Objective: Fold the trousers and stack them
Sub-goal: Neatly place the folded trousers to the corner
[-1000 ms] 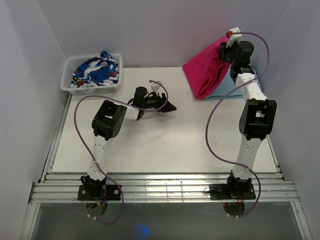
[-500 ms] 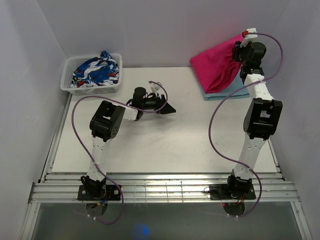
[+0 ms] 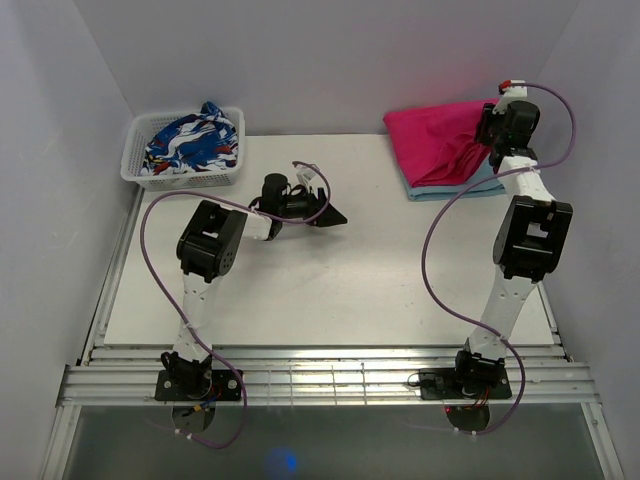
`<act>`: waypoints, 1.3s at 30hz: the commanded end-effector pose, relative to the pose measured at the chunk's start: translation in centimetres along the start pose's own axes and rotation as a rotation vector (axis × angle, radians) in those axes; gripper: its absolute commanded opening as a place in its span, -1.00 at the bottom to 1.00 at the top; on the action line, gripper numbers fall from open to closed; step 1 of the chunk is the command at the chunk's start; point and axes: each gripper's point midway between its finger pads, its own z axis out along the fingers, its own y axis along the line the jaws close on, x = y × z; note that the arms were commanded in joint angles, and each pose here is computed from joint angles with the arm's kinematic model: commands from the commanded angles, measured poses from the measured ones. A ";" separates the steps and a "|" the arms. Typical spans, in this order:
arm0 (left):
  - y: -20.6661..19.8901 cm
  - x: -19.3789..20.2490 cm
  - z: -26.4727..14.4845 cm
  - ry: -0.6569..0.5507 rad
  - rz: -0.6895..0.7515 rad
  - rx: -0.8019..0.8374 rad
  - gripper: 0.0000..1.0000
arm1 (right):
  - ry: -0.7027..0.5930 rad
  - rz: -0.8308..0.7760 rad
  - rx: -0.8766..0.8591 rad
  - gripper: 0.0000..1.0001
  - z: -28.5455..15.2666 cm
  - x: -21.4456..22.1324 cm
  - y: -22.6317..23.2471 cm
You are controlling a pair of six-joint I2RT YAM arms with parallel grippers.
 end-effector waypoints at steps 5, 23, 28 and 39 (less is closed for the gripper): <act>-2.3 -2.4 -1.0 -0.029 0.044 0.025 0.80 | -0.107 0.070 0.083 -0.85 -3.3 -9.4 -3.8; -2.7 -3.8 -4.5 -0.037 0.024 -0.015 0.94 | 0.083 -0.190 0.266 0.80 -3.4 -3.5 -12.1; -3.5 -3.0 -6.7 -0.028 0.011 -0.036 0.94 | 0.068 -0.295 0.158 0.98 -6.0 -5.4 -10.5; -2.9 -3.7 -10.2 0.149 0.052 -0.272 0.96 | 0.204 -0.245 -0.449 0.75 -6.5 -2.0 7.6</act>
